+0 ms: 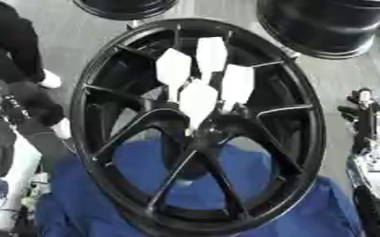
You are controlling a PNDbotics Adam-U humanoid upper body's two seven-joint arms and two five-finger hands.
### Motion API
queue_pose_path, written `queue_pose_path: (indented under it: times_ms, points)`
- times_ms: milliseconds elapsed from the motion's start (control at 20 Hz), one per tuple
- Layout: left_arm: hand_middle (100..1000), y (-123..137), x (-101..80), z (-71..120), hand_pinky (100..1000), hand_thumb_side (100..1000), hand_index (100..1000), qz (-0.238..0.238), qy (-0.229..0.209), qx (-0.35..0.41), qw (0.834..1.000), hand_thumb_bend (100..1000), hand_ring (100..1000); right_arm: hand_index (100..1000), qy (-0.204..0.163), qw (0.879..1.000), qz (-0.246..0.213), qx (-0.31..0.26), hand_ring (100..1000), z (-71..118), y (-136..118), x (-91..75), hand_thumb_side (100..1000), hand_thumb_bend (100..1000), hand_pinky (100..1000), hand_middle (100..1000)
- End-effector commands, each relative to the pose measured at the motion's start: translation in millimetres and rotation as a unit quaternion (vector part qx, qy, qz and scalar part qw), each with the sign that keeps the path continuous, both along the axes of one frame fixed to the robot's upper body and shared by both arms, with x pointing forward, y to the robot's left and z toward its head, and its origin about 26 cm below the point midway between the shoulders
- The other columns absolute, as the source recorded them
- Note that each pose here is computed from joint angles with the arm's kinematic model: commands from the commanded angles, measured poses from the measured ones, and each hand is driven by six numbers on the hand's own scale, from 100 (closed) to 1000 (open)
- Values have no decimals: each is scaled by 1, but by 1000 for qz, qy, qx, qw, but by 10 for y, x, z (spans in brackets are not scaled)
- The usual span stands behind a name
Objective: Pull the pin out of the wheel hub.
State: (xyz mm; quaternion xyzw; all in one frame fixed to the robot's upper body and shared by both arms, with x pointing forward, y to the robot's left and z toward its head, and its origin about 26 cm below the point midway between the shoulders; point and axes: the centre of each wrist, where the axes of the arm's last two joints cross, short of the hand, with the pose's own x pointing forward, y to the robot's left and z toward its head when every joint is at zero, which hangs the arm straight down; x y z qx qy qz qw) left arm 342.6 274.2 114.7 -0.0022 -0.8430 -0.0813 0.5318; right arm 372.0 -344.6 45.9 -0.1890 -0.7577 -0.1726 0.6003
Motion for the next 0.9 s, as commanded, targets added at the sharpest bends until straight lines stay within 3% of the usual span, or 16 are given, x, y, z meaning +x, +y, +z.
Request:
queue_pose_path:
  times_ms: [50, 500, 900]
  points:
    - [698, 47, 9, 110, 625, 889, 738, -1, -14, 14, 1000, 172, 803, 762, -9, 1000, -2, -12, 656, 91, -65, 6, 832, 100, 786, 715]
    - [698, 51, 13, 100, 625, 894, 738, 2, -12, 11, 1000, 176, 803, 767, -7, 1000, 2, -13, 664, 106, -55, 19, 854, 100, 788, 724]
    - [699, 85, 10, 53, 625, 894, 739, 14, -2, 4, 1000, 176, 805, 778, -22, 1000, 13, -12, 681, 304, -66, 69, 832, 100, 793, 740]
